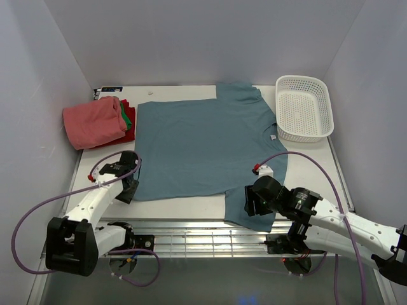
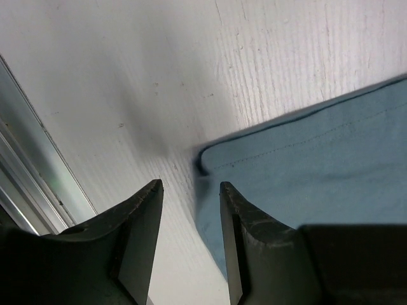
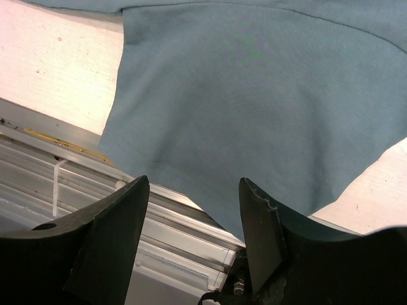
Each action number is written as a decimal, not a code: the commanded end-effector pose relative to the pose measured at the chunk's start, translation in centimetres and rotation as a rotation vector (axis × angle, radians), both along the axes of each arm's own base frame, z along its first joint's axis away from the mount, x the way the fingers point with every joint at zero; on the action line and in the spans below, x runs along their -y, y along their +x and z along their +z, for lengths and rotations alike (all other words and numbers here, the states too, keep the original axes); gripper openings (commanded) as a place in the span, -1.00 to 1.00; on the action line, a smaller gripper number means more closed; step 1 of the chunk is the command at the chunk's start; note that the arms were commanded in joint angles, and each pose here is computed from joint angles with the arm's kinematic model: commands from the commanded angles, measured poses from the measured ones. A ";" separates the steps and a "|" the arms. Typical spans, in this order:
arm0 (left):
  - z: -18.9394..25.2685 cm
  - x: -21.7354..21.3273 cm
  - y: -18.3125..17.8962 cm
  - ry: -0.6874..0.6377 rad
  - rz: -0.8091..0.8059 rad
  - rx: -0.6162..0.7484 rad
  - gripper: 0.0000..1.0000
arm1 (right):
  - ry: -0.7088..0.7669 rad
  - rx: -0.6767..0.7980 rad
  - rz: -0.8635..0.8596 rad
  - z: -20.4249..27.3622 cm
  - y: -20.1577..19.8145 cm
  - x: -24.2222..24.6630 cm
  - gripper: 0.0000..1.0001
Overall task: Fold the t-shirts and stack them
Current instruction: Flatten the tshirt out
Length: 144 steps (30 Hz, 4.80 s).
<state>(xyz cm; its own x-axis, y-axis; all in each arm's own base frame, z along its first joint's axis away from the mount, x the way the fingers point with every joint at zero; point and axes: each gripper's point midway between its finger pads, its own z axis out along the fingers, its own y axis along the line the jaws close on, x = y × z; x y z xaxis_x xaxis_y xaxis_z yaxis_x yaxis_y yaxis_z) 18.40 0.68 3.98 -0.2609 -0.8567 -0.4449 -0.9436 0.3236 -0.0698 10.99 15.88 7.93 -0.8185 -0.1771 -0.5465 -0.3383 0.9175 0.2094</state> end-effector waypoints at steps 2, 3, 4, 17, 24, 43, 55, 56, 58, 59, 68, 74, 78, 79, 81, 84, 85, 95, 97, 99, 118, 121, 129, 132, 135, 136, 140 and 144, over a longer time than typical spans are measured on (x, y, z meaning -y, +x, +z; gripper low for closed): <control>1.3 0.5 0.1 -0.040 0.032 0.070 0.03 | 0.032 0.011 0.000 1.2 0.4 -0.9 0.29; 1.3 0.0 0.0 -0.015 0.030 0.068 0.03 | 0.029 0.006 0.001 1.1 0.3 -0.9 0.29; 1.1 -0.1 -0.2 -0.007 0.029 0.060 0.03 | 0.032 0.005 -0.002 1.2 0.4 -1.0 0.29; -2.3 0.0 -2.4 -0.021 0.029 -0.025 0.04 | 0.000 -0.035 -0.029 0.4 -0.2 -0.4 0.30; -2.9 -0.1 -2.0 -0.010 0.018 -0.017 0.04 | -0.046 -0.082 -0.119 -1.8 -0.8 1.2 0.30; -3.4 0.6 2.9 0.010 -0.095 -0.026 -0.95 | -0.220 -0.233 -0.276 -4.1 -2.6 3.6 0.30; -1.3 1.6 2.8 -0.050 -0.149 0.075 -1.00 | -0.305 -0.376 -0.291 -4.1 -5.3 4.8 0.28; -0.9 1.7 2.9 -0.051 -0.157 0.088 -1.00 | -0.319 -0.392 -0.292 -4.2 -5.6 5.0 0.27; -0.4 1.7 3.0 -0.051 -0.167 0.097 -1.00 | -0.339 -0.407 -0.291 -4.5 -5.8 5.2 0.27; -0.1 1.8 3.2 -0.051 -0.171 0.107 -1.00 | -0.347 -0.421 -0.286 -4.7 -6.1 5.2 0.27; 1.7 2.1 4.6 -0.061 -0.184 0.168 -1.00 | -0.403 -0.436 -0.273 -5.4 -5.5 4.5 0.02; 1.9 2.1 4.8 -0.055 -0.197 0.170 -1.00 | -0.415 -0.450 -0.273 -6.0 -5.4 4.1 -0.09; 2.0 2.1 4.8 -0.049 -0.208 0.172 -1.00 | -0.419 -0.460 -0.278 -6.3 -5.5 4.0 -0.11; 2.1 2.0 4.8 -0.049 -0.209 0.173 -1.00 | -0.433 -0.461 -0.276 -6.3 -5.6 4.1 -0.11; 2.3 2.1 4.7 -0.054 -0.209 0.183 -1.00 | -0.444 -0.461 -0.273 -6.2 -5.6 4.3 -0.11; 2.8 2.1 4.6 -0.056 -0.206 0.200 -1.00 | -0.451 -0.455 -0.275 -6.0 -5.6 4.4 -0.11; 2.9 2.0 4.5 -0.052 -0.205 0.202 -1.00 | -0.471 -0.456 -0.280 -5.6 -5.6 4.7 -0.11; 3.7 1.9 4.2 -0.050 -0.210 0.225 -1.00 | -0.543 -0.448 -0.303 -5.6 -5.7 5.8 -0.07; 3.8 1.9 4.1 -0.053 -0.209 0.227 -1.00 | -0.550 -0.451 -0.299 -5.6 -5.7 5.7 -0.07; 3.8 1.9 4.0 -0.054 -0.210 0.226 -1.00 | -0.570 -0.455 -0.299 -5.5 -5.9 6.1 -0.06; 4.6 1.7 3.0 -0.058 -0.205 0.243 -1.00 | -0.625 -0.510 -0.217 -6.0 -7.0 6.6 -0.38; 4.8 1.6 3.1 -0.051 -0.208 0.247 -1.00 | -0.668 -0.513 -0.213 -6.0 -7.0 7.1 -0.25; 4.6 1.6 2.9 -0.054 -0.203 0.246 -1.00 | -0.716 -0.510 -0.201 -6.0 -6.5 7.1 -0.19; 4.5 1.5 2.8 -0.053 -0.200 0.245 -1.00 | -0.711 -0.518 -0.173 -6.2 -6.5 6.7 -0.25; 4.6 1.4 2.8 -0.048 -0.200 0.250 -1.00 | -0.720 -0.533 -0.157 -6.5 -6.5 6.4 -0.31; 4.6 1.4 2.7 -0.046 -0.200 0.250 -1.00 | -0.732 -0.538 -0.155 -6.5 -6.5 6.4 -0.34; 4.4 1.4 2.5 -0.046 -0.196 0.247 -1.00 | -0.728 -0.542 -0.142 -6.5 -6.6 6.4 -0.56; 3.8 1.4 2.1 -0.054 -0.187 0.242 -1.00 | -0.699 -0.519 -0.132 -6.0 -6.1 5.9 -0.84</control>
<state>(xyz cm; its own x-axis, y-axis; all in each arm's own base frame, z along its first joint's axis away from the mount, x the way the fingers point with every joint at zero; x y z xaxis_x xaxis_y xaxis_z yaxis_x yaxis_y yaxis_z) 20.75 -1.02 7.74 -0.3302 -0.8231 -0.4620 -0.8165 0.4947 -0.2978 4.29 9.49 1.24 -0.9706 -0.2012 0.1320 -0.2343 0.9151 -0.3281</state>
